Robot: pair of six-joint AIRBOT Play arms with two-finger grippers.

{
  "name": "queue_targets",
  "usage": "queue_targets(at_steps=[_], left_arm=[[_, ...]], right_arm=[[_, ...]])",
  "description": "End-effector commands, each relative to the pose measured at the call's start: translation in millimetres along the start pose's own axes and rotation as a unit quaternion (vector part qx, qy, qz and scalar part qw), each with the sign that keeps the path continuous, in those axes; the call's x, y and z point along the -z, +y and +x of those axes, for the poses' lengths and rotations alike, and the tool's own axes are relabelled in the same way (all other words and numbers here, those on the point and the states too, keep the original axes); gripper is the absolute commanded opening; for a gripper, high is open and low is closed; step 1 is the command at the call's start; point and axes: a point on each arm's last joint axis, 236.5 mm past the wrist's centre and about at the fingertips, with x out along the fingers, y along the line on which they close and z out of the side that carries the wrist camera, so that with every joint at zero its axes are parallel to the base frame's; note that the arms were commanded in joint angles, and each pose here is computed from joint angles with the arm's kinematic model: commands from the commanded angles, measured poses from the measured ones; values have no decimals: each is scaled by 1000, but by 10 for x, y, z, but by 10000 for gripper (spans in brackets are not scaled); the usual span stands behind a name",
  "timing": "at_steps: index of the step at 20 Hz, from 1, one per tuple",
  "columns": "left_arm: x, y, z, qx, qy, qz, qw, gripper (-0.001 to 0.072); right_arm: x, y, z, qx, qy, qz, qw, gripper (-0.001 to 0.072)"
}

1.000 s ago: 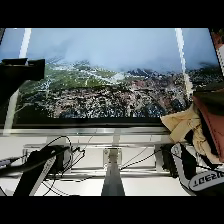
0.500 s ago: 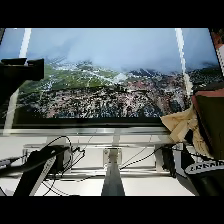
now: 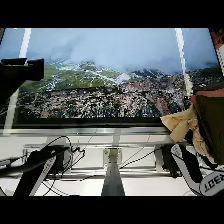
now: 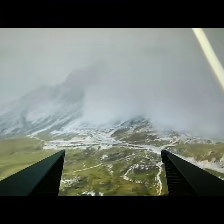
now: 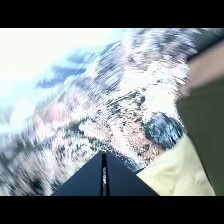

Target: Fold the clothes and pants, and hang the long-sleeved shirts on hangers.

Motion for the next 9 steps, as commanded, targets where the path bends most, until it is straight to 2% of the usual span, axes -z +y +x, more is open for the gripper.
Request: queue_targets(at_steps=[1, 3, 7, 9], left_arm=[[-7, 4, -5, -1, -1, 0, 1000, 694], [-7, 4, -5, -1, -1, 0, 1000, 694], [-7, 4, -5, -1, -1, 0, 1000, 694], [-7, 4, -5, -1, -1, 0, 1000, 694]], right_arm=[[-30, -18, 94, 99, 0, -142, 985, 48], [-97, -39, 90, 135, -10, -179, 974, 49], [-10, 370, 163, 49, -9, -185, 981, 49], [13, 437, 169, 35, -7, -185, 982, 49]])
